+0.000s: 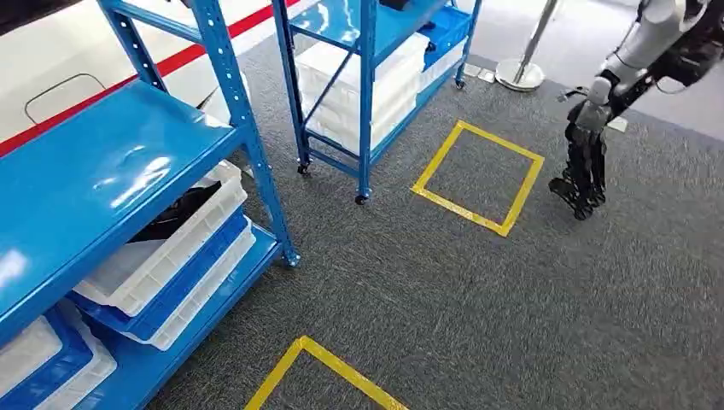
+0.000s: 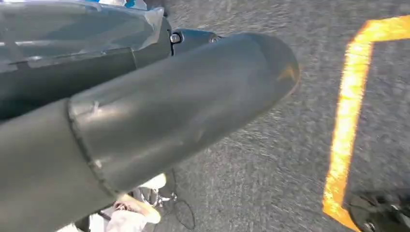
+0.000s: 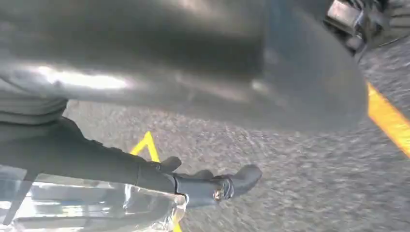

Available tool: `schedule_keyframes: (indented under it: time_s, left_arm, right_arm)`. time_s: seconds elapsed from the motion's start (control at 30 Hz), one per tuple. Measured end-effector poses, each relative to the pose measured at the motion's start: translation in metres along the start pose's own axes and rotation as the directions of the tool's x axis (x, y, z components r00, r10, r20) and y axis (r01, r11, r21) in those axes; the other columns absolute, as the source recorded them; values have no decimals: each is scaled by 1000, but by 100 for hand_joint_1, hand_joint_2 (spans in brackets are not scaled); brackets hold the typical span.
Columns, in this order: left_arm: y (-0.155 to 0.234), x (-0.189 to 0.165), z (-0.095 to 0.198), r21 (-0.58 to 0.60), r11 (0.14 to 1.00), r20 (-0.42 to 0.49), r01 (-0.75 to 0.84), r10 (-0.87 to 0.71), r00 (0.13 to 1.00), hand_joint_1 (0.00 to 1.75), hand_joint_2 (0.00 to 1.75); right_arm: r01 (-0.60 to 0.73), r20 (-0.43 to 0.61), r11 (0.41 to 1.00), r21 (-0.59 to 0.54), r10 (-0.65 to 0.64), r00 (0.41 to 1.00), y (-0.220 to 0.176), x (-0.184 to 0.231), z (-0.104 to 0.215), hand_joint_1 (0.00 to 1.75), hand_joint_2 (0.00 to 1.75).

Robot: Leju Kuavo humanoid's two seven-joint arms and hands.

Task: Take the parts from the cabinet and place them on the table.

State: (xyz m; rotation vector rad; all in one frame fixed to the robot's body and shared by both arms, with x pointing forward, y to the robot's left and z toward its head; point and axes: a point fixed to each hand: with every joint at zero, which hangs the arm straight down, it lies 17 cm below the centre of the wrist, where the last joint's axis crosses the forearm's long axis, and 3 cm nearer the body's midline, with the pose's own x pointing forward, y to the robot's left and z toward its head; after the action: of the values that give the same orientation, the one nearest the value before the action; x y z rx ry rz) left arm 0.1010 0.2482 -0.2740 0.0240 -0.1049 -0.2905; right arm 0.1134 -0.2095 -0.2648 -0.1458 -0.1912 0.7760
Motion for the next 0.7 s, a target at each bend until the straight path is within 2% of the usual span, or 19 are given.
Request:
schedule_keyframes:
  time_s: [0.17, 0.7]
  left_arm:
    - [0, 1, 0, 1, 1000, -3, 2, -2, 1000, 0, 0]
    - [-2, 7, 1, -17, 1000, 28, -15, 15, 999, 0, 0]
  right_arm:
    - [-11, -17, 1000, 14, 11, 1000, 10, -11, 1, 0, 0]
    - [-35, 6, 999, 2, 35, 999, 5, 2, 2, 0, 0]
